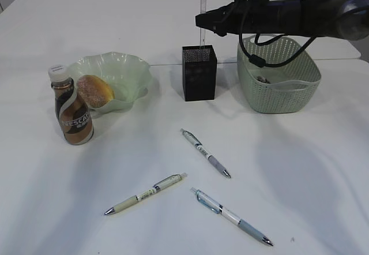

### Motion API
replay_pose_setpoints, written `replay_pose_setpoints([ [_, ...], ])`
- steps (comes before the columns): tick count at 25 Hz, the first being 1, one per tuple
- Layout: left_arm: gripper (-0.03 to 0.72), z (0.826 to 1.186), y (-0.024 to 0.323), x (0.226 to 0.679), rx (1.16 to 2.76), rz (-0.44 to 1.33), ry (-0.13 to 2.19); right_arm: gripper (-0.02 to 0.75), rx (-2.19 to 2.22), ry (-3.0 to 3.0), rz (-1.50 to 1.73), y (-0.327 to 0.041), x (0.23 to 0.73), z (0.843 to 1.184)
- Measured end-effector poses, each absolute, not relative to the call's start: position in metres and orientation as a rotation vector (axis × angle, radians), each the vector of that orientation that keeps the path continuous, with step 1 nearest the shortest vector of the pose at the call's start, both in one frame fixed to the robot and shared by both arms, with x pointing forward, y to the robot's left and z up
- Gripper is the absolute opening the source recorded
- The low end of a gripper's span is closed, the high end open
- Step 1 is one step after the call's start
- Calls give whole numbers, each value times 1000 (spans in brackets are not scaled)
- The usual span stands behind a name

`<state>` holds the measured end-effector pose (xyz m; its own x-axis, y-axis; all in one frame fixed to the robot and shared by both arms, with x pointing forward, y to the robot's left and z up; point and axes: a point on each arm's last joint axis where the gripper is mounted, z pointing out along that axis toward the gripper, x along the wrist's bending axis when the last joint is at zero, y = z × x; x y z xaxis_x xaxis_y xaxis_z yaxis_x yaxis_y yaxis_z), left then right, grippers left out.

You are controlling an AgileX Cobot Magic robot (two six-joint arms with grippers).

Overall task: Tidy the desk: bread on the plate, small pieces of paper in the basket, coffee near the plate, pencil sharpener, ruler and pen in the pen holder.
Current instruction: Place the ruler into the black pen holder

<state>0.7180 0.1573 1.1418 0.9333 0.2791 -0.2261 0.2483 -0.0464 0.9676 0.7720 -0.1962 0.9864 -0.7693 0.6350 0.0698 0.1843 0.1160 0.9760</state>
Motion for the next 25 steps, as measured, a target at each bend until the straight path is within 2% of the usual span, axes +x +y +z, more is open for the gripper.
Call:
replay_pose_setpoints([
  [16,257,1142,157,718,1633,26,411,279,799,2050,1682,-196,774,976],
  [25,247,1141,157,718,1637,28,412,328,812,2066,1695,-195,774,965],
])
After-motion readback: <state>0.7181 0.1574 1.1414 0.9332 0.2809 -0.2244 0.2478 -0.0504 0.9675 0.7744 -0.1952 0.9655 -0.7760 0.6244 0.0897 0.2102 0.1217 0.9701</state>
